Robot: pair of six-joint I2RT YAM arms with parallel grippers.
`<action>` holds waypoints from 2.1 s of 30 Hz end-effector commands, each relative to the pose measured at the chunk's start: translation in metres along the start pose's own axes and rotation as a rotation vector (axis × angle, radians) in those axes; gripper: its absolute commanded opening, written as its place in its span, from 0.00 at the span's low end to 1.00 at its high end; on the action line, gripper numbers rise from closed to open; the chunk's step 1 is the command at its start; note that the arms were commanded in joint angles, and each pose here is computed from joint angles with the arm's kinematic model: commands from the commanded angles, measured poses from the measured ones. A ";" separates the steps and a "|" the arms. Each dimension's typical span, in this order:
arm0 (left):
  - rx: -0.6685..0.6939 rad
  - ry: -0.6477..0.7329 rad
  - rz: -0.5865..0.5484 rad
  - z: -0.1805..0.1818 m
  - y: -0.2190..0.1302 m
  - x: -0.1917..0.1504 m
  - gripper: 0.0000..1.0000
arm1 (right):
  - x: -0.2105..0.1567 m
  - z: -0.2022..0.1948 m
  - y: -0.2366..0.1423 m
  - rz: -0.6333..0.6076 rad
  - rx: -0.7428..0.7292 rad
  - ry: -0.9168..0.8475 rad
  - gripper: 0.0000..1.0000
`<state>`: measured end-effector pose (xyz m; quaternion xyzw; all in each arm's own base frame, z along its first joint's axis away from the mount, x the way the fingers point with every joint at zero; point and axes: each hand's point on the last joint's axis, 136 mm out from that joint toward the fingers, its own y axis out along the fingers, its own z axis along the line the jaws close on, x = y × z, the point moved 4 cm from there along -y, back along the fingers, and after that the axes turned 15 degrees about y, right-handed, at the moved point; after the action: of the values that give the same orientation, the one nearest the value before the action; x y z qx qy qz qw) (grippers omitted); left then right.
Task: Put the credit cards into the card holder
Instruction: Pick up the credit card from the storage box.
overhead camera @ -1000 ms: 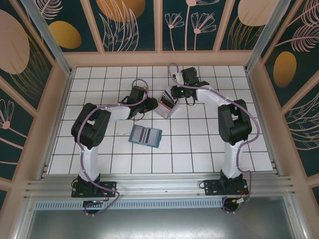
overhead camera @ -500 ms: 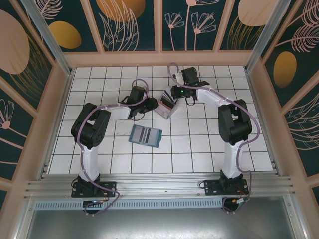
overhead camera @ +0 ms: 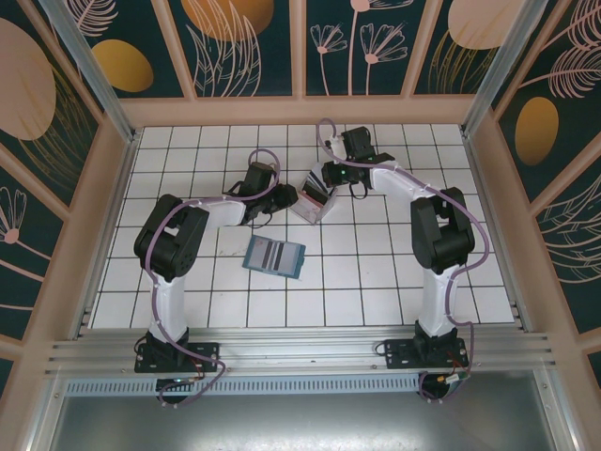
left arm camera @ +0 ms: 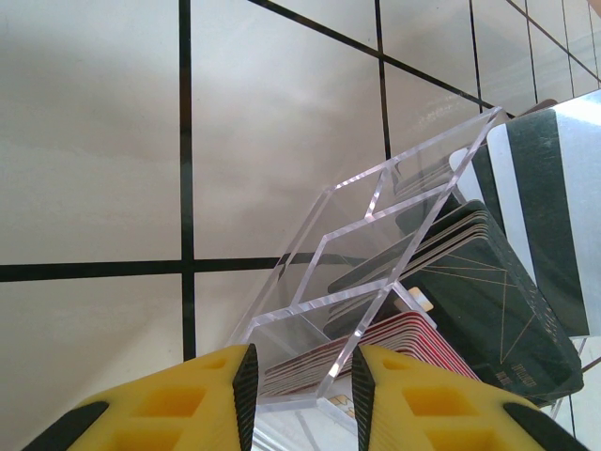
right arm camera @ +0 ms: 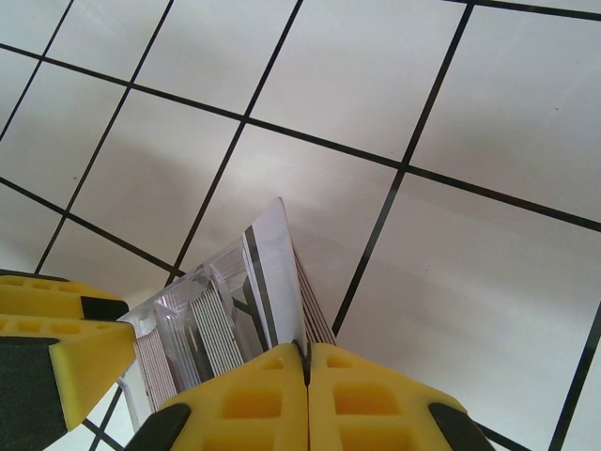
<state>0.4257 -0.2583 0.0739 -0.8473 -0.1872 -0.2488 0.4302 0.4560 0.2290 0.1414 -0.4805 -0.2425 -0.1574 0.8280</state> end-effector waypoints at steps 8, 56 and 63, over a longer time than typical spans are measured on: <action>-0.001 -0.021 0.041 -0.005 -0.022 -0.005 0.38 | 0.001 0.001 -0.025 -0.109 0.065 -0.054 0.00; -0.211 -0.087 0.151 -0.077 0.020 0.078 0.40 | -0.027 0.020 -0.021 -0.287 0.123 -0.358 0.00; -0.208 -0.078 0.160 -0.078 0.021 0.077 0.37 | -0.026 0.019 -0.019 -0.290 0.104 -0.359 0.00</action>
<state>0.4836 -0.3212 0.1492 -0.9050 -0.1254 -0.2079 0.3494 0.4200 0.2333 0.1301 -0.4227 -0.4367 -0.1687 0.7760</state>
